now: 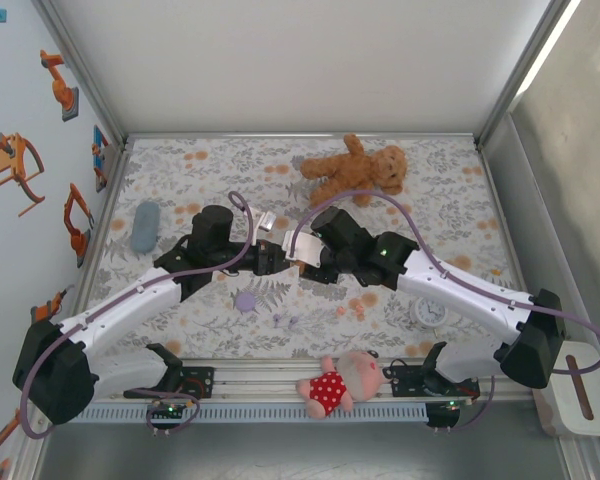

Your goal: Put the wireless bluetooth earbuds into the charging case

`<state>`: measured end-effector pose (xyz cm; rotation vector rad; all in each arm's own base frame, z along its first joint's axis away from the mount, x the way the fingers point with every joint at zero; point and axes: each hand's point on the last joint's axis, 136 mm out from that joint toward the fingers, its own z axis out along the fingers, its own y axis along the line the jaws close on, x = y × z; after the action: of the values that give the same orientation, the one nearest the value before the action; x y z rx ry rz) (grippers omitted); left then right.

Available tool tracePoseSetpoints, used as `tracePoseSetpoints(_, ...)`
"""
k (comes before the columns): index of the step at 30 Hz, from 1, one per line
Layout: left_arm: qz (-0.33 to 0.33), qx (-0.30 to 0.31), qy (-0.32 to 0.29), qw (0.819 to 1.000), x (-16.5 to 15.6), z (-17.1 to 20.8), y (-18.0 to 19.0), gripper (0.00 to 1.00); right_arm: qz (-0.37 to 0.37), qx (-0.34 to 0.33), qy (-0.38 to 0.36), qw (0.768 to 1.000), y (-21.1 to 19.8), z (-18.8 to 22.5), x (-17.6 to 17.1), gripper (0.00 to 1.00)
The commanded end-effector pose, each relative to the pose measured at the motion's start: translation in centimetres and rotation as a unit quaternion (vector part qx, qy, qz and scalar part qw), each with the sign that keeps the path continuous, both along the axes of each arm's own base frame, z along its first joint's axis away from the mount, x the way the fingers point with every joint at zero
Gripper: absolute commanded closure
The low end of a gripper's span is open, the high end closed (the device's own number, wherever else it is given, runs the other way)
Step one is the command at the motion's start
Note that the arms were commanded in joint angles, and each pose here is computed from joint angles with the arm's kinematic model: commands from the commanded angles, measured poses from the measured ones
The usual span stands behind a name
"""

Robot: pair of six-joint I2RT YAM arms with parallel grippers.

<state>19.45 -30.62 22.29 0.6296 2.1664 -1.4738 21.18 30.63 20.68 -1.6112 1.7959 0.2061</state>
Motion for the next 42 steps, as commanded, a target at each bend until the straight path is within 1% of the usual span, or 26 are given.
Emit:
tracePoseSetpoints(1, -0.012, -0.017, -0.032, 0.999, -0.2, 2.1, -0.4, 0.85, -0.012, 0.021, -0.002, 1.000, 0.4, 1.5, 0.2, 0.45)
tracePoseSetpoints(5, 0.009, -0.015, -0.049, 0.999, 0.2, 2.3, 0.2, 0.89, -0.017, 0.043, -0.001, 0.999, 0.1, 2.4, 0.0, 0.27)
tracePoseSetpoints(7, 0.028, -0.012, -0.061, 0.998, 0.5, 2.3, 0.8, 0.93, -0.019, 0.070, 0.008, 0.997, -0.1, 3.2, -0.1, 0.20)
tracePoseSetpoints(12, 0.077, -0.021, -0.103, 0.991, 1.0, 3.0, 2.6, 1.00, -0.015, 0.156, 0.033, 0.987, -0.8, 6.1, -0.9, 0.08)
tracePoseSetpoints(15, 0.109, -0.040, -0.144, 0.983, 1.2, 4.0, 3.9, 1.00, -0.013, 0.227, 0.049, 0.973, -1.3, 8.1, -1.2, 0.02)
tracePoseSetpoints(17, 0.128, -0.059, -0.181, 0.973, 1.2, 5.1, 4.9, 1.00, -0.013, 0.275, 0.059, 0.960, -1.7, 9.4, -1.2, 0.01)
tracePoseSetpoints(20, 0.152, -0.097, -0.250, 0.951, 0.8, 7.2, 6.2, 1.00, -0.012, 0.348, 0.081, 0.934, -2.0, 11.2, -1.1, 0.01)
tracePoseSetpoints(22, 0.159, -0.123, -0.303, 0.931, 0.1, 8.7, 7.0, 1.00, -0.001, 0.387, 0.095, 0.917, -1.8, 12.2, -1.4, 0.01)
tracePoseSetpoints(24, 0.161, -0.157, -0.368, 0.902, -0.9, 10.6, 7.8, 1.00, 0.008, 0.418, 0.106, 0.902, -1.4, 13.2, -1.6, 0.01)
tracePoseSetpoints(26, 0.160, -0.175, -0.412, 0.880, -1.8, 11.6, 8.3, 1.00, 0.013, 0.433, 0.118, 0.894, -1.0, 13.9, -1.7, 0.02)
tracePoseSetpoints(27, 0.157, -0.178, -0.429, 0.871, -2.1, 12.0, 8.5, 1.00, 0.015, 0.439, 0.123, 0.890, -0.8, 14.2, -1.6, 0.03)
tracePoseSetpoints(31, 0.119, -0.177, -0.476, 0.853, -3.5, 12.9, 8.1, 1.00, 0.040, 0.458, 0.135, 0.878, 0.2, 15.4, -1.9, 0.03)
tracePoseSetpoints(35, 0.084, -0.189, -0.504, 0.838, -4.5, 14.0, 7.4, 1.00, 0.062, 0.447, 0.140, 0.881, 1.5, 15.5, -2.4, 0.03)
tracePoseSetpoints(39, 0.060, -0.191, -0.518, 0.832, -4.9, 14.6, 6.8, 1.00, 0.083, 0.447, 0.142, 0.880, 2.4, 16.2, -3.0, 0.03)
tracePoseSetpoints(42, 0.046, -0.188, -0.522, 0.831, -5.1, 14.8, 6.5, 1.00, 0.091, 0.446, 0.139, 0.879, 3.0, 16.5, -3.1, 0.03)
